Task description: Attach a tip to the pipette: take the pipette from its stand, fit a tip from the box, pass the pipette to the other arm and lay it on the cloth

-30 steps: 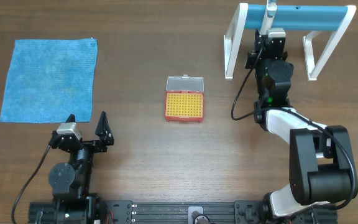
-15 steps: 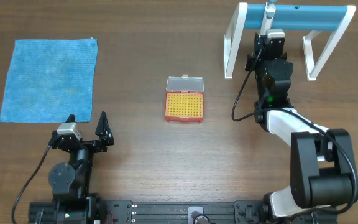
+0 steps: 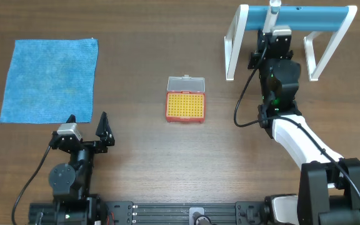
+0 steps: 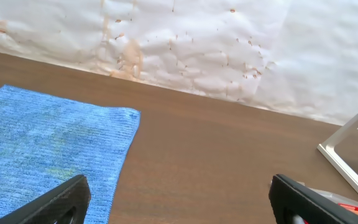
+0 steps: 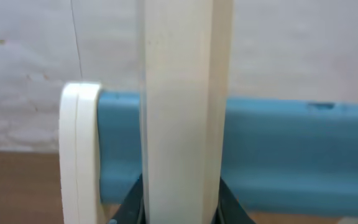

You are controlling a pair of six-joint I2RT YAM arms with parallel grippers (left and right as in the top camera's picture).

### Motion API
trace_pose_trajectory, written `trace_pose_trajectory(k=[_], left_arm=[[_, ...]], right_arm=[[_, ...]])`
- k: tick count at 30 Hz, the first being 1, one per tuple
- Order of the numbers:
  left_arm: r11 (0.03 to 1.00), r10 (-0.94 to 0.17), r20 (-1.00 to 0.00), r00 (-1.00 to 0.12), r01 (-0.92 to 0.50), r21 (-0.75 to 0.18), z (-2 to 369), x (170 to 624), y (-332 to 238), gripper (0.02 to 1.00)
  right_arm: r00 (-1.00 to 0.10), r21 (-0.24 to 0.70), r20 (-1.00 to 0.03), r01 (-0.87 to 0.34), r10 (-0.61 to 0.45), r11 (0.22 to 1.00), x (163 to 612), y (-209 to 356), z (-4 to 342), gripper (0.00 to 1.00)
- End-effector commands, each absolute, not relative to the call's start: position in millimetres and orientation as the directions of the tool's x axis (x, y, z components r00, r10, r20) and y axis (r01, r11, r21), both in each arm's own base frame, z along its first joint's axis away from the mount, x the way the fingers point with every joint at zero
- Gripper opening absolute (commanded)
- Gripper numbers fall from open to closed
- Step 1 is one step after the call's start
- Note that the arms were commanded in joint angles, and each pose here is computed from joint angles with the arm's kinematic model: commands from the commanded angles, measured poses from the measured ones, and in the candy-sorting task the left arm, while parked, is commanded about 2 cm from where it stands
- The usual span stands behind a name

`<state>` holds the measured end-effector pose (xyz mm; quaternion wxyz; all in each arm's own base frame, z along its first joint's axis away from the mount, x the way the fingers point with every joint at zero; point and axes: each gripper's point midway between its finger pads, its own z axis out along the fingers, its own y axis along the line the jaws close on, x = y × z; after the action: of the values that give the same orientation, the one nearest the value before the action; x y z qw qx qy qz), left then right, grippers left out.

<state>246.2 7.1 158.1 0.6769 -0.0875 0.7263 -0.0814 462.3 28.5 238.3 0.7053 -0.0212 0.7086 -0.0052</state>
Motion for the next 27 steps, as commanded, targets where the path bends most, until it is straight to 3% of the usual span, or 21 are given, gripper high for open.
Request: trace_pose_trajectory(k=[1,4,8,11,13,18,27], left_arm=[[0.973,-0.229,-0.971,-0.072,-0.008,-0.229,157,246,5,0.928],[0.973,-0.229,-0.971,-0.072,-0.008,-0.229,157,246,5,0.928],[0.973,-0.229,-0.971,-0.071,-0.008,-0.229,157,246,5,0.928],[0.973,-0.229,-0.971,-0.072,-0.008,-0.229,157,246,5,0.928],[0.973,-0.229,-0.971,-0.072,-0.008,-0.229,157,246,5,0.928],[0.973,-0.229,-0.971,-0.072,-0.008,-0.229,157,246,5,0.928],[0.973,-0.229,-0.971,-0.071,-0.008,-0.229,157,246,5,0.928]], right_arm=[[0.08,-0.032,-0.996,-0.049,-0.028,0.998,455,43,271,0.08],[0.124,-0.032,-0.992,-0.135,-0.015,0.99,436,73,276,0.08],[0.285,-0.066,-0.958,-0.362,0.043,0.93,391,131,285,0.082],[0.361,-0.082,-0.929,-0.426,0.086,0.901,364,149,280,0.08],[0.329,-0.085,-0.94,-0.471,0.085,0.878,358,162,264,0.08],[0.291,-0.129,-0.951,-0.681,0.104,0.72,330,219,246,0.08],[0.232,-0.109,-0.968,-0.738,0.098,0.666,336,255,223,0.08]])
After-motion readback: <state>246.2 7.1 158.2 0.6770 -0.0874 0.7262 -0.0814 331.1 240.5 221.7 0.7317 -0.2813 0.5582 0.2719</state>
